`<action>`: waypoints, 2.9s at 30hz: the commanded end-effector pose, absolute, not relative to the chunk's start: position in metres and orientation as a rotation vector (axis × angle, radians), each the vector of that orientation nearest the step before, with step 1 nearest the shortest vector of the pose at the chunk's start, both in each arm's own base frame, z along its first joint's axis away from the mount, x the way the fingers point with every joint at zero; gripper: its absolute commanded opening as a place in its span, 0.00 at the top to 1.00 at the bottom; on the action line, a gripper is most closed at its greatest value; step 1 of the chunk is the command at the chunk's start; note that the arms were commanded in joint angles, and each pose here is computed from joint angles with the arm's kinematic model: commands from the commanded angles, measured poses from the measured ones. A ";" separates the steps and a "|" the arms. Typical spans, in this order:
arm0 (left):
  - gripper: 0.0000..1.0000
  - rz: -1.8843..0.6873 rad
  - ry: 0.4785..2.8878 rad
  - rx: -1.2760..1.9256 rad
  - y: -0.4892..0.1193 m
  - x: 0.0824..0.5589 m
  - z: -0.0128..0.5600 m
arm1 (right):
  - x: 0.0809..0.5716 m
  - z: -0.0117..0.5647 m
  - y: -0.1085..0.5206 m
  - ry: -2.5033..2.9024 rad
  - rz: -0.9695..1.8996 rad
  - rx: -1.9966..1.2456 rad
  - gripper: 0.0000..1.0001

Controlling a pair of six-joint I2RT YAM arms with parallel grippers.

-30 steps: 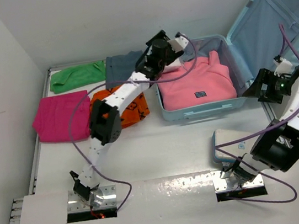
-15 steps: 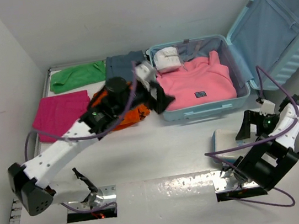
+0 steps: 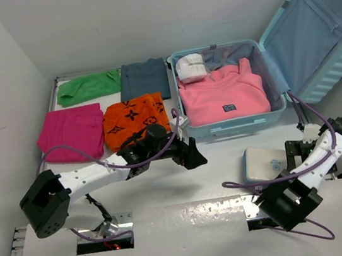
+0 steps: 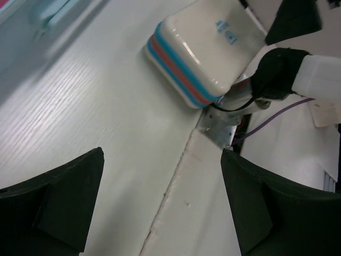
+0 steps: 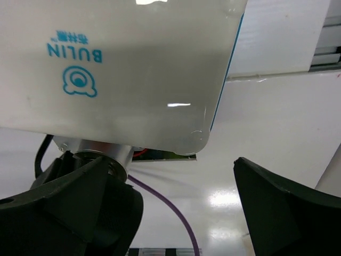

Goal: Pack the luggage

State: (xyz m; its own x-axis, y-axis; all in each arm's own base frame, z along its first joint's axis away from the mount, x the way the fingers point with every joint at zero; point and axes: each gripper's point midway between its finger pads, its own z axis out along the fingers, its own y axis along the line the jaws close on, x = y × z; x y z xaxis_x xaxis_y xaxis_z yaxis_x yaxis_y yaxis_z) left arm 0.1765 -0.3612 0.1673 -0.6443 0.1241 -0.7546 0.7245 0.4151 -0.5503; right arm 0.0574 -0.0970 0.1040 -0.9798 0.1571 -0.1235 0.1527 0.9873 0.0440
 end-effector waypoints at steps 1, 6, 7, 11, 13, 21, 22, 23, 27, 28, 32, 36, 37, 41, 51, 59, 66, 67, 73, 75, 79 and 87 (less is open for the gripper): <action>0.08 -1.397 1.894 0.685 -0.393 0.170 0.194 | 0.049 0.093 -0.109 3.046 0.044 0.126 0.01; 0.08 -1.410 1.901 0.647 -0.413 0.178 0.184 | 0.064 0.081 -0.111 3.007 0.271 0.140 0.01; 0.08 -1.410 1.896 0.625 -0.414 0.180 0.186 | 0.070 0.078 -0.109 2.972 0.320 0.148 0.01; 0.08 -1.397 1.931 0.571 -0.416 0.187 0.177 | 0.079 0.064 -0.091 2.893 0.495 0.150 0.01; 0.08 -1.382 1.954 0.543 -0.408 0.188 0.170 | 0.083 0.056 -0.088 2.874 0.539 0.172 0.01; 0.06 -1.320 2.161 0.409 -0.360 0.187 0.121 | 0.089 0.020 -0.040 2.888 0.716 -0.006 0.01; 0.06 -1.321 2.175 0.381 -0.356 0.188 0.117 | 0.088 0.017 -0.034 2.894 0.724 -0.023 0.01; 0.05 -1.329 2.178 0.368 -0.354 0.186 0.116 | 0.090 0.014 -0.026 2.913 0.735 -0.038 0.03; 0.05 -1.350 2.196 0.303 -0.344 0.182 0.108 | 0.096 0.008 -0.008 2.966 0.714 -0.220 0.18; 0.05 -1.361 2.205 0.300 -0.343 0.179 0.105 | 0.099 0.008 -0.005 2.963 0.709 -0.267 0.22; 0.04 -1.403 2.176 0.287 -0.343 0.176 0.111 | 0.101 0.013 0.011 2.998 0.729 -0.407 0.45; 0.04 -1.461 2.177 0.284 -0.342 0.167 0.116 | 0.114 0.015 0.019 3.015 0.677 -0.538 0.67; 0.04 -1.470 2.178 0.293 -0.343 0.165 0.116 | 0.114 0.016 0.020 3.024 0.686 -0.549 0.71; 0.04 -1.524 2.192 0.265 -0.333 0.165 0.114 | 0.123 0.020 0.029 3.054 0.775 -0.503 0.90; 0.04 -1.516 2.192 0.190 -0.319 0.176 0.108 | 0.161 0.047 0.050 2.988 0.753 -0.455 0.82; 0.04 -1.466 2.236 0.090 -0.304 0.192 0.098 | 0.157 0.069 0.098 2.999 0.888 -0.383 0.47; 0.04 -1.368 2.396 -0.036 -0.281 0.181 0.061 | 0.167 0.060 0.086 3.065 0.655 -0.247 0.28; 0.04 -1.367 2.397 -0.036 -0.279 0.179 0.060 | 0.169 0.060 0.081 3.074 0.628 -0.201 0.28; 0.05 -1.490 2.405 -0.001 -0.278 0.148 0.055 | 0.176 0.062 0.076 3.046 0.706 -0.097 0.73; 0.05 -1.549 2.345 0.031 -0.287 0.146 0.065 | 0.180 0.061 0.083 2.970 0.768 -0.144 0.84; 0.05 -1.589 2.336 0.052 -0.295 0.140 0.062 | 0.175 0.054 0.097 2.949 0.911 -0.177 0.90; 0.05 -1.590 2.387 0.028 -0.308 0.142 0.048 | 0.168 0.039 0.109 3.041 0.947 -0.172 0.82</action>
State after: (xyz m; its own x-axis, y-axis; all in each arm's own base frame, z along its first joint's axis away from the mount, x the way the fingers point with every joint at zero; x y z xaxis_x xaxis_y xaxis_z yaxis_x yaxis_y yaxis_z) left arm 0.1406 -0.2994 0.0459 -0.9661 -0.1354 -0.2196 0.1457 0.4159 -0.8977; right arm 0.1761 0.0976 0.0513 -0.9933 -0.0989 -0.0592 -0.1151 0.8250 0.5533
